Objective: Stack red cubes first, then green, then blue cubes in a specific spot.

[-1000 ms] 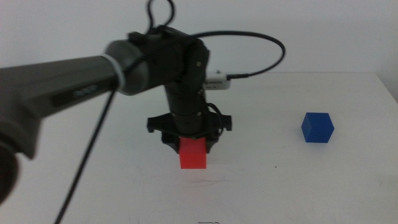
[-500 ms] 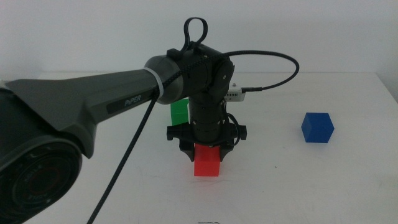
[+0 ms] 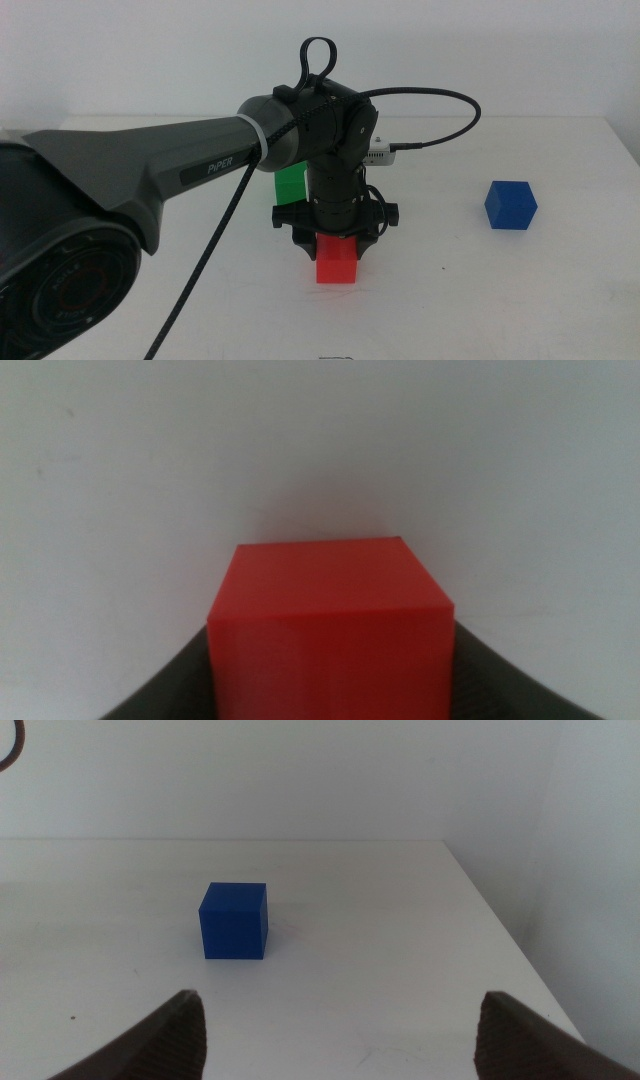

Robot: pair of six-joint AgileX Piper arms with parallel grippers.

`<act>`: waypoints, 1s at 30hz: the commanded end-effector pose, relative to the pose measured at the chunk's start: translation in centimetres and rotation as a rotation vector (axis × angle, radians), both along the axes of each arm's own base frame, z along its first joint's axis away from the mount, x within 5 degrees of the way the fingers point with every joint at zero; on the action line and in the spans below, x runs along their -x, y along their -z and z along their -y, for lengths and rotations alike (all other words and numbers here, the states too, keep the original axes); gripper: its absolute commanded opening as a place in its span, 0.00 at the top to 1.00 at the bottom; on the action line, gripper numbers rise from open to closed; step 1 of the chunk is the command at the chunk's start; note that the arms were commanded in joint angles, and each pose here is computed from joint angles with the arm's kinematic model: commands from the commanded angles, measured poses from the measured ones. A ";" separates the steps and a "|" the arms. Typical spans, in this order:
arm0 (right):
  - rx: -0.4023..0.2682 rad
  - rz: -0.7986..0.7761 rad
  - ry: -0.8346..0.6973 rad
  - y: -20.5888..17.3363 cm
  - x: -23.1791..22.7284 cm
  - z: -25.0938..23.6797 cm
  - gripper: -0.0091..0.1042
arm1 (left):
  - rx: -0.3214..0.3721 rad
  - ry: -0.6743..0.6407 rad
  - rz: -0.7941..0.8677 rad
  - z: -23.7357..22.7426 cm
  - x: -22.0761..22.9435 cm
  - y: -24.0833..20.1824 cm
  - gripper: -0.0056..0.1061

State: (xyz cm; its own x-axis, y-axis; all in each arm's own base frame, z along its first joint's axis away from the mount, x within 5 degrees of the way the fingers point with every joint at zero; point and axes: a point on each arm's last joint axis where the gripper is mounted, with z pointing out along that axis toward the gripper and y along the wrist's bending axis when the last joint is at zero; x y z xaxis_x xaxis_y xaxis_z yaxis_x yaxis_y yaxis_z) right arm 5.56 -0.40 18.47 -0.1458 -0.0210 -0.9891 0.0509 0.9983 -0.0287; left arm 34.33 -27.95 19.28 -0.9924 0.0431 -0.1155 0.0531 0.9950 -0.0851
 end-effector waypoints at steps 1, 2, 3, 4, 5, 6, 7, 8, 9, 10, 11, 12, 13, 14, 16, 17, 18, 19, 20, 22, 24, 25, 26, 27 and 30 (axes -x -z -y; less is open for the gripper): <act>0.019 0.113 -0.004 -1.4 0.1 0.0 0.14 | 0.074 -0.005 0.088 0.2 0.1 -3.6 0.75; 0.019 0.113 -0.004 -1.4 0.1 0.0 0.14 | 0.075 -0.001 0.089 0.2 0.0 -3.6 0.75; 0.019 0.113 -0.004 -1.4 0.1 0.0 0.14 | 0.073 0.003 0.089 0.2 0.0 -3.4 0.75; 0.019 0.113 -0.004 -1.4 0.1 0.0 0.14 | 0.073 0.006 0.090 0.3 0.0 -3.4 0.75; 0.019 0.113 -0.004 -1.4 0.1 0.0 0.14 | 0.069 0.013 0.087 0.3 -0.1 -3.2 0.75; 0.019 0.113 -0.004 -1.4 0.1 0.0 0.14 | 0.071 0.015 0.082 0.4 -0.1 -3.0 0.75; 0.019 0.113 -0.004 -1.4 0.1 0.0 0.14 | 0.069 0.015 0.080 0.4 -0.1 -2.9 0.75; 0.019 0.113 -0.004 -1.4 0.1 0.0 0.14 | 0.067 0.015 0.077 0.4 -0.1 -2.8 0.75; 0.019 0.113 -0.004 -1.4 0.1 0.0 0.14 | 0.068 0.014 0.073 0.4 -0.1 -2.7 0.75; 0.019 0.113 -0.004 -1.4 0.1 0.0 0.14 | 0.069 0.013 0.070 0.4 -0.1 -2.6 0.75; 0.019 0.113 -0.004 -1.4 0.1 0.0 0.14 | 0.068 0.012 0.066 0.5 -0.1 -2.5 0.75; 0.019 0.113 -0.004 -1.4 0.1 0.0 0.14 | 0.070 0.011 0.062 0.5 -0.1 -2.4 0.75; 0.019 0.113 -0.004 -1.4 0.1 0.0 0.14 | 0.068 0.011 0.059 0.6 -0.1 -2.2 0.75; 0.019 0.113 -0.004 -1.4 0.1 0.0 0.14 | 0.071 0.010 0.056 0.6 -0.1 -2.1 0.75; 0.019 0.113 -0.004 -1.4 0.1 0.0 0.14 | 0.074 0.007 0.047 0.7 -0.1 -1.9 0.75; 0.019 0.113 -0.004 -1.4 0.1 0.0 0.14 | 0.076 0.008 0.045 0.7 -0.1 -1.9 0.75; 0.019 0.113 -0.004 -1.4 0.1 0.0 0.14 | 0.077 0.012 0.044 0.7 -0.1 -1.9 0.74; 0.019 0.113 -0.004 -1.4 0.1 0.0 0.14 | 0.079 0.014 0.043 0.7 -0.1 -1.9 0.73; 0.019 0.113 -0.004 -1.4 0.1 0.0 0.14 | 0.079 0.014 0.043 0.7 -0.1 -1.9 0.71; 0.019 0.113 -0.004 -1.4 0.1 0.0 0.14 | 0.073 0.017 0.038 0.7 0.0 -1.9 0.53; 0.019 0.113 -0.004 -1.4 0.1 0.0 0.14 | 0.067 0.029 0.038 0.6 0.0 -1.9 0.38; 0.019 0.113 -0.004 -1.4 0.1 0.0 0.14 | 0.065 0.032 0.039 0.6 0.0 -1.9 0.33; 0.019 0.113 -0.004 -1.4 0.1 0.0 0.14 | 0.061 0.033 0.041 0.6 0.0 -1.9 0.28; 0.019 0.113 -0.004 -1.4 0.1 0.0 0.14 | 0.055 0.035 0.043 0.5 0.0 -1.9 0.22; 0.019 0.113 -0.004 -1.4 0.1 0.0 0.14 | 0.045 0.034 0.035 0.3 0.0 -2.1 0.11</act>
